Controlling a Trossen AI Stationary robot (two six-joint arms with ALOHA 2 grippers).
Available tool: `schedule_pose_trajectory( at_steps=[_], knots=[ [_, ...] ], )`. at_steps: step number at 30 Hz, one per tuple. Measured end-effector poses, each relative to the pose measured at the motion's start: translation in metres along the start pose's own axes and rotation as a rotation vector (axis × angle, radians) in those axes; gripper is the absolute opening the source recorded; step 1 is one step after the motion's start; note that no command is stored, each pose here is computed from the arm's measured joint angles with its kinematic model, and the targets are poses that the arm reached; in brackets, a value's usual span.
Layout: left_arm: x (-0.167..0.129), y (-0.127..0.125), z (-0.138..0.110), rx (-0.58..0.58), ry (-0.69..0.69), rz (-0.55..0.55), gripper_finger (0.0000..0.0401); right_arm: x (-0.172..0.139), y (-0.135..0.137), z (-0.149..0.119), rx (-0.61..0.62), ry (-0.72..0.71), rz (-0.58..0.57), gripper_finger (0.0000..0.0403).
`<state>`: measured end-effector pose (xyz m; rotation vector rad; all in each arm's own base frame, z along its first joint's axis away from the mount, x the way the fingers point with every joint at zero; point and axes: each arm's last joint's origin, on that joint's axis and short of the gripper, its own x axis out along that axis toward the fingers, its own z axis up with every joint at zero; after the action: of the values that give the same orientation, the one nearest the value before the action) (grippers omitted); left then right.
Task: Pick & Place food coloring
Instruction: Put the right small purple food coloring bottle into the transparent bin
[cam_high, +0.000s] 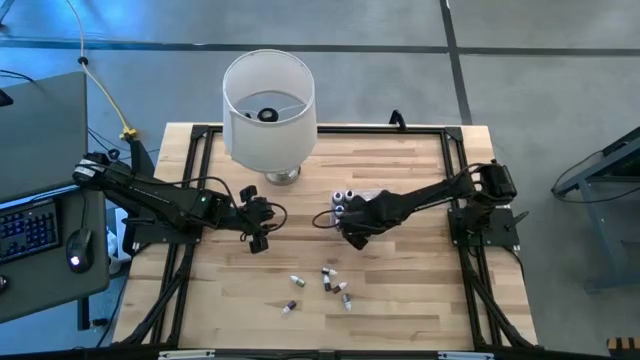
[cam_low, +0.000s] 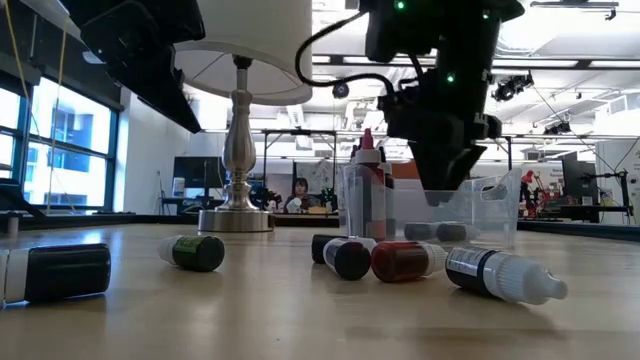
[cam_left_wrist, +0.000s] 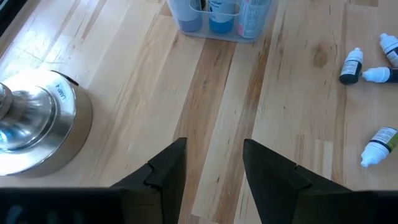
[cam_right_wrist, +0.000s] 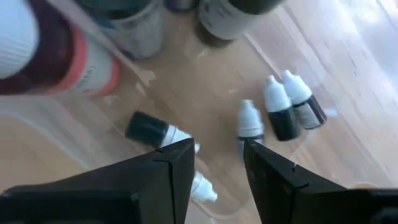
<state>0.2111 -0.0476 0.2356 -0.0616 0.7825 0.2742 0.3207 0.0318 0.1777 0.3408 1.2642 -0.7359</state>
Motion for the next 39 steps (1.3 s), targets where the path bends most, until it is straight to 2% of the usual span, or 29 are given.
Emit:
schedule_pose_trajectory(
  at_steps=[7, 15, 20, 25, 29, 33, 35, 39],
  knots=[
    [0.0, 0.0, 0.0, 0.0, -0.002, 0.002, 0.0154, -0.027, 0.014, 0.011, -0.07, -0.025, 0.12, 0.0139],
    [0.0, 0.0, 0.0, 0.0, -0.002, 0.003, 0.0154, -0.074, 0.047, 0.006, -0.099, 0.007, 0.372, 0.0138],
    [0.0, 0.0, 0.0, -0.001, -0.002, 0.002, 0.0154, -0.084, 0.072, -0.023, -0.346, -0.092, 0.439, 0.0138],
    [0.0, 0.0, 0.0, 0.001, -0.002, 0.002, 0.0154, -0.076, 0.1, -0.058, -0.551, -0.223, 0.621, 0.0138],
    [0.0, 0.0, 0.0, 0.002, -0.002, 0.002, 0.0154, -0.065, 0.112, -0.086, -0.85, -0.404, 0.723, 0.0138],
    [0.0, 0.0, 0.0, 0.003, -0.003, 0.001, 0.0154, -0.051, 0.115, -0.106, -1.091, -0.581, 0.757, 0.0138],
    [0.0, 0.0, 0.0, 0.003, -0.003, 0.001, 0.0154, -0.042, 0.112, -0.111, -1.145, -0.621, 0.75, 0.0138],
    [0.0, 0.0, 0.0, 0.003, -0.003, 0.001, 0.0154, -0.027, 0.103, -0.107, -1.136, -0.614, 0.726, 0.0138]
  ],
)
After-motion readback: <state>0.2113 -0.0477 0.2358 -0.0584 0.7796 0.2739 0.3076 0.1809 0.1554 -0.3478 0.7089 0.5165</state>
